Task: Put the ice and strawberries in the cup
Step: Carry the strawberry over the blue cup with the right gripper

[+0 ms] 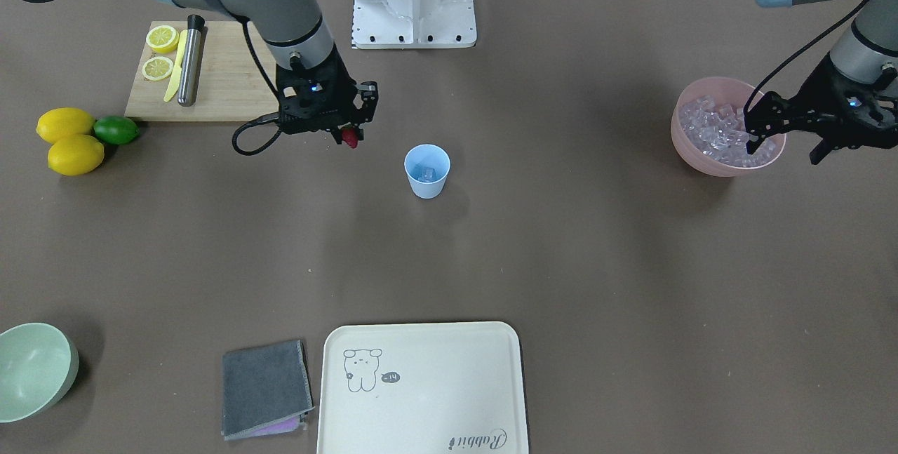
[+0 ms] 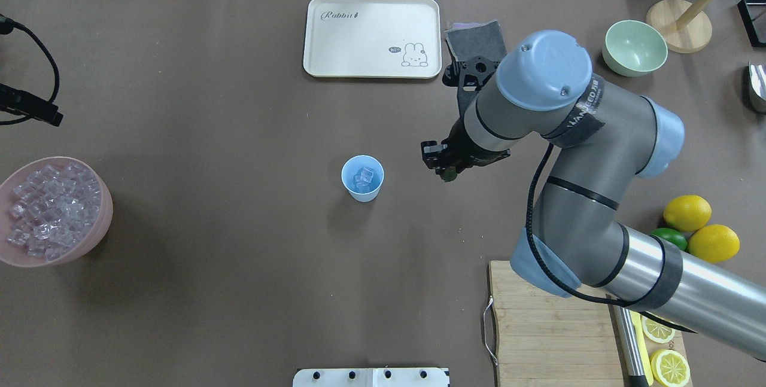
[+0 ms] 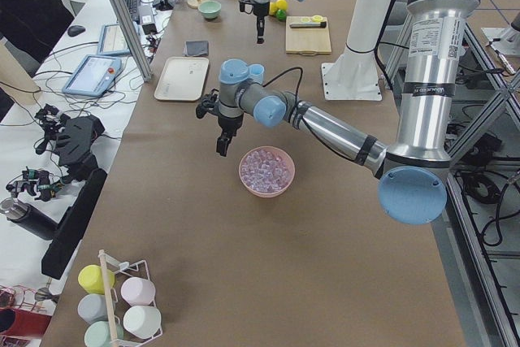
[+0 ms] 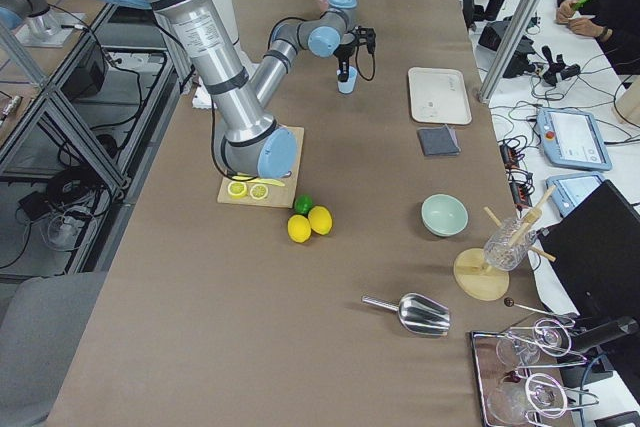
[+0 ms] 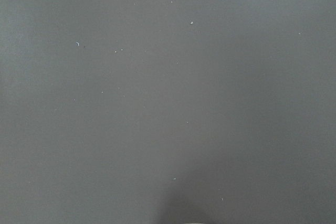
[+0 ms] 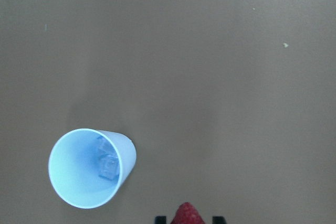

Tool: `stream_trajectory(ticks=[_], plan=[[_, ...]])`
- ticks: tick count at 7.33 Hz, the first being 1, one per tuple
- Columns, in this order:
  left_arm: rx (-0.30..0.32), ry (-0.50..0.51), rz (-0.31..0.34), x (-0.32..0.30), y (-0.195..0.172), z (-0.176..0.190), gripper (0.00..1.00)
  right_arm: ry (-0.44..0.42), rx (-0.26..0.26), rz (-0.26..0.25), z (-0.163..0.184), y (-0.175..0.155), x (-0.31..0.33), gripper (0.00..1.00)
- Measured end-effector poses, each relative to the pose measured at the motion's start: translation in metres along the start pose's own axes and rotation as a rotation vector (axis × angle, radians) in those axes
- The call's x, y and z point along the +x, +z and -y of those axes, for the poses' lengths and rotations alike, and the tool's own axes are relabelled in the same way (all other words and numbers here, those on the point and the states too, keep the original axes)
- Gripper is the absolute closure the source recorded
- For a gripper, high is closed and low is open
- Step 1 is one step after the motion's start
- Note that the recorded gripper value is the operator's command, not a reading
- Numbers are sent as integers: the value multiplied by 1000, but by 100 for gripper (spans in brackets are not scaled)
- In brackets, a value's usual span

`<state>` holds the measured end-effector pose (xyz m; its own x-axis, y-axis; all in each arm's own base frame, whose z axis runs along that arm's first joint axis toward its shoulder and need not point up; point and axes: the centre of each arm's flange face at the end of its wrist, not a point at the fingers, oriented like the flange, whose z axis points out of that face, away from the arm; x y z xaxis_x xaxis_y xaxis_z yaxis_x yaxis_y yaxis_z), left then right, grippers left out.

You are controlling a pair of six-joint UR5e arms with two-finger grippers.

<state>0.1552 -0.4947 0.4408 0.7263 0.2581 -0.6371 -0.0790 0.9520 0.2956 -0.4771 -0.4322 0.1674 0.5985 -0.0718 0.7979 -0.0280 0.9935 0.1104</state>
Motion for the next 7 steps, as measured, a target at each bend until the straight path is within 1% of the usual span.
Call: stream_trajectory(ticks=[2,4,7], plan=[[-5,-2,1,-1,3,2,2,41,15,-4,2,11,-50,100],[-7,-4,1,-1,4,3,2,37,22,-13,-7,22,-68,100],[-10,-7,3,-3,5,0,2,38,21,-38,-2,41,-86,100]])
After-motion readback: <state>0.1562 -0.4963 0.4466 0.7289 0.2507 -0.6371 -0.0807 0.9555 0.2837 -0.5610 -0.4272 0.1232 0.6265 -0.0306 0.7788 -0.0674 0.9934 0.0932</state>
